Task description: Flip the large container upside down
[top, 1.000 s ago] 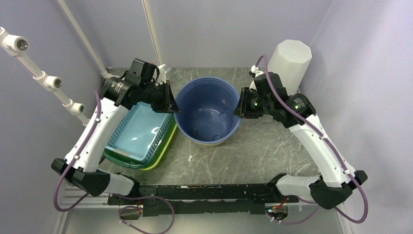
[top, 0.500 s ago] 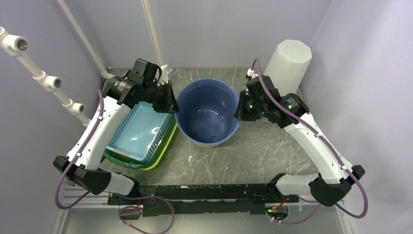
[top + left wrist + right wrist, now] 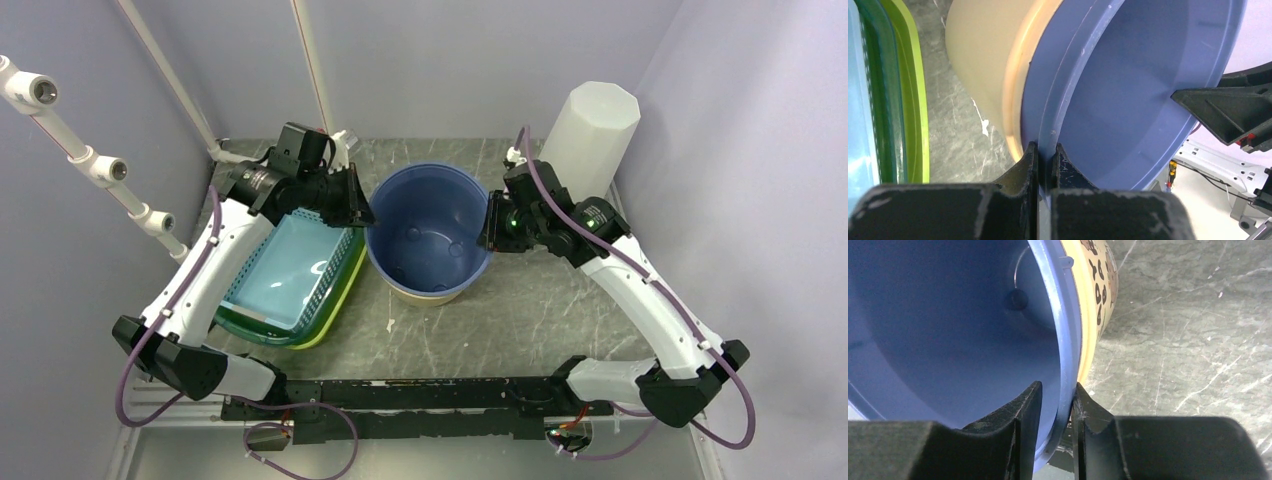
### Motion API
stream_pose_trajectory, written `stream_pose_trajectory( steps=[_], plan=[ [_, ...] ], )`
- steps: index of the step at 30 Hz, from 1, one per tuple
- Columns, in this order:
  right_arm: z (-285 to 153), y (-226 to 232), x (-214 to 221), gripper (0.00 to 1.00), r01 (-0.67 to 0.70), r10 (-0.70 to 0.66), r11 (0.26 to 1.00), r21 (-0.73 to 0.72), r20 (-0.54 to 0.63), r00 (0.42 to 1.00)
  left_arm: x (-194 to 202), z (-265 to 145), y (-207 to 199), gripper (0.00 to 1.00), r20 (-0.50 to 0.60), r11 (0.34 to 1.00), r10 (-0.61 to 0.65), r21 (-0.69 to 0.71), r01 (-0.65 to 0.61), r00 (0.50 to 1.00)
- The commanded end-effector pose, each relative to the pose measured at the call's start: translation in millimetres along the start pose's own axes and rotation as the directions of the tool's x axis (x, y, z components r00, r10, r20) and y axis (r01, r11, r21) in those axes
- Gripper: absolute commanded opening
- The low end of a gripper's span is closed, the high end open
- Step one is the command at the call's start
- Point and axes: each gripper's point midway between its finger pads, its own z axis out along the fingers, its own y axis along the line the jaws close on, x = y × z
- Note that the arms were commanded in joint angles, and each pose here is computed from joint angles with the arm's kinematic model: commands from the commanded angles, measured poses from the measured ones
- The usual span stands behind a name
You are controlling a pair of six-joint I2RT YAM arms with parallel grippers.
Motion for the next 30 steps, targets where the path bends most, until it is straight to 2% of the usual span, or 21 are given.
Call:
stream_pose_trajectory(
  steps=[1, 2, 5, 8, 12, 16, 19, 22, 26, 30],
  plan=[
    [3, 75, -11, 0.31, -0.008, 0.01, 0.953, -0.303, 0.004, 1.0, 1, -13, -95, 0.08, -0.007, 0.914, 0.063, 0.403, -0.055, 0.998],
    [6, 70, -11, 0.28, -0.007, 0.009, 0.961, -0.276, 0.005, 1.0, 1, -12, -94, 0.11, -0.006, 0.916, 0.062, 0.397, -0.054, 0.998],
    [8, 58, -15, 0.02, -0.002, 0.007, 0.978, -0.208, 0.025, 1.0, 0, -12, -86, 0.21, 0.006, 0.937, 0.058, 0.345, -0.057, 0.998],
    [0, 49, -23, 0.0, -0.014, 0.026, 0.985, -0.174, 0.067, 0.997, -2, -12, -73, 0.35, 0.031, 0.961, 0.06, 0.267, -0.066, 0.998],
    [-12, 38, -36, 0.0, -0.06, 0.083, 0.974, -0.216, 0.097, 0.992, -5, -19, -60, 0.47, 0.081, 0.977, 0.077, 0.192, -0.091, 0.994],
    [-20, 16, -44, 0.0, -0.1, 0.127, 0.961, -0.259, 0.09, 0.988, -14, -39, -60, 0.79, 0.218, 0.975, 0.076, 0.189, -0.119, 0.973],
    [-25, 7, -45, 0.0, -0.1, 0.127, 0.956, -0.275, 0.082, 0.989, -22, -61, -63, 0.92, 0.343, 0.97, 0.059, 0.201, -0.135, 0.938],
    [-31, 5, -47, 0.0, -0.115, 0.147, 0.94, -0.32, 0.077, 0.986, -22, -69, -50, 0.93, 0.4, 0.982, 0.023, 0.165, -0.096, 0.916],
    [-36, -1, -52, 0.0, -0.146, 0.184, 0.929, -0.34, 0.081, 0.98, -10, -65, -19, 0.92, 0.405, 0.996, -0.047, 0.084, 0.014, 0.913],
    [-40, 4, -51, 0.0, -0.151, 0.191, 0.915, -0.375, 0.071, 0.979, 6, -49, -15, 0.9, 0.369, 0.989, -0.102, 0.14, 0.053, 0.924]
  ],
)
